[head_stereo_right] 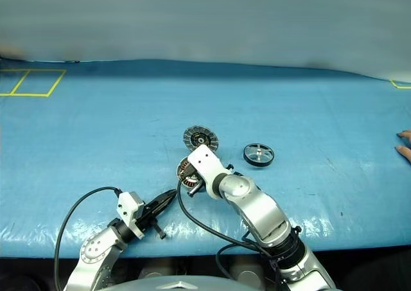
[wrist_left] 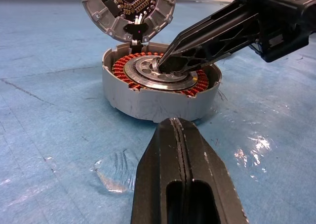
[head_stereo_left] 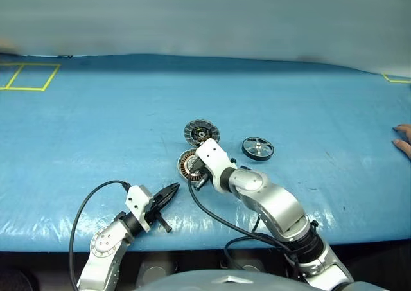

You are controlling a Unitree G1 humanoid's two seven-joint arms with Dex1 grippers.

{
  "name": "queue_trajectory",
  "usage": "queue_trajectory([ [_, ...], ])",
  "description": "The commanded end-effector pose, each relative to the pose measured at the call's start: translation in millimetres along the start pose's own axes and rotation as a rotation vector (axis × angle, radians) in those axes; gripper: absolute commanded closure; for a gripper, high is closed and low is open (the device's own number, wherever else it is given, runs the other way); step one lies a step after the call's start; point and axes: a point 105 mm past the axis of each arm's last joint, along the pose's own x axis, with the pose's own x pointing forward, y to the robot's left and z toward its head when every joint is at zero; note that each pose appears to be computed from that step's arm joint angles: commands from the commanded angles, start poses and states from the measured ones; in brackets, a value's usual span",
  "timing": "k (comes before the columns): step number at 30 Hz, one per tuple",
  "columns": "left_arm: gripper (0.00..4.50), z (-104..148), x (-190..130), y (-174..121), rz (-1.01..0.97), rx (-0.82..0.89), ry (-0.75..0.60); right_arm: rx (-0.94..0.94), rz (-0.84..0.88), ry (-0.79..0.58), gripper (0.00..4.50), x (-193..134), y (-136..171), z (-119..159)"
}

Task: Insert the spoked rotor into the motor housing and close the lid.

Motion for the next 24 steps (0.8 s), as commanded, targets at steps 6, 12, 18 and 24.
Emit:
queue_trajectory([
  [6, 4.50, 10, 2, -2, -0.018, 0.015, -0.032, 0.022, -0.036, 0.030, 4.48, 3, -8, -9],
  [12, 4.50, 9, 2, -2, -0.018, 0.010, -0.026, 0.015, -0.026, 0.065, 4.48, 3, -7, -15],
  [18, 4.50, 8, 2, -4, -0.021, 0.003, -0.027, -0.073, 0.050, 0.148, 4.48, 3, -2, -20],
  [24, 4.50, 8, 2, -4, -0.012, 0.002, -0.029, -0.082, 0.062, 0.106, 4.48, -3, -5, -6],
])
